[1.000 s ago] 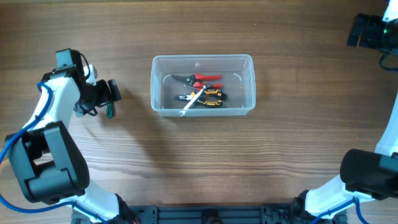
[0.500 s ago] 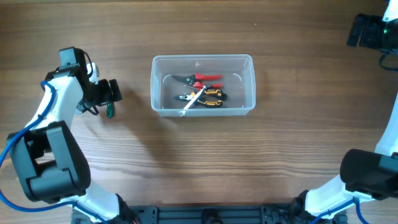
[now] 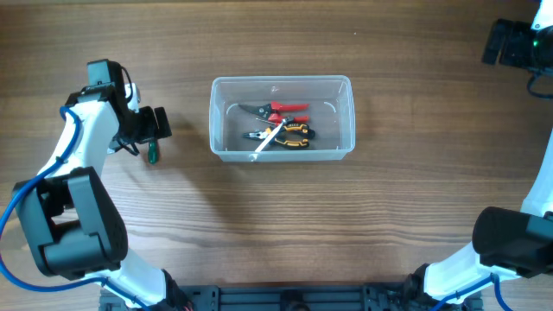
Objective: Pack container
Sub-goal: 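Lower the left gripper over the green screwdriver's handle, then align and close the left gripper on the green screwdriver handle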
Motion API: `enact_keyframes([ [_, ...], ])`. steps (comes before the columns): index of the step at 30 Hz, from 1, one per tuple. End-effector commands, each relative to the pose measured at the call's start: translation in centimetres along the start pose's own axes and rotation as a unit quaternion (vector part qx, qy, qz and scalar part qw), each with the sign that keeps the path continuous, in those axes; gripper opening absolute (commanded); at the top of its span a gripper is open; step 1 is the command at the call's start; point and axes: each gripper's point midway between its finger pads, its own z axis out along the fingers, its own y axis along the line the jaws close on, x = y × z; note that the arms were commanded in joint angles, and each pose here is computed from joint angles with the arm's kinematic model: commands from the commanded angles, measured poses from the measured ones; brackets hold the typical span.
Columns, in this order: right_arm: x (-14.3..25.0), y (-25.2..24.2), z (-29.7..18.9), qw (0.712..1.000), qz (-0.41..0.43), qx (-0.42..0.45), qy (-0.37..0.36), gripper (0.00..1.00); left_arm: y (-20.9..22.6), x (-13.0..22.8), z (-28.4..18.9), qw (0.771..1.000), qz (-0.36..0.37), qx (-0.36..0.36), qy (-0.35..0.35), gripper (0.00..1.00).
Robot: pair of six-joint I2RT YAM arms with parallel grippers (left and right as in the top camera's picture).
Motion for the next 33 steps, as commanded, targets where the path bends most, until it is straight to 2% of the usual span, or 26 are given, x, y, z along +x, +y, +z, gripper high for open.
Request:
enact_keyframes([
  [1, -0.1, 0.3, -0.4, 1.0, 0.008, -0.005, -0.006, 1.0, -0.1, -0.3, 0.3, 0.999, 0.027, -0.031, 0.001, 1.0],
  [13, -0.1, 0.3, -0.4, 1.0, 0.008, -0.005, -0.006, 1.0, -0.6, 0.4, 0.4, 0.998, 0.041, -0.036, 0.016, 1.0],
  [19, -0.1, 0.3, -0.4, 1.0, 0.008, -0.005, -0.006, 1.0, -0.5, -0.3, 0.1, 0.998, 0.048, -0.037, 0.023, 1.0],
  [26, -0.1, 0.3, -0.4, 1.0, 0.008, -0.005, -0.006, 1.0, -0.1, -0.9, 1.9, 0.996, 0.043, -0.041, 0.072, 1.0],
  [33, -0.1, 0.3, -0.4, 1.0, 0.008, -0.005, -0.006, 1.0, -1.1, -0.9, 2.1, 0.995, 0.072, -0.012, 0.075, 1.0],
])
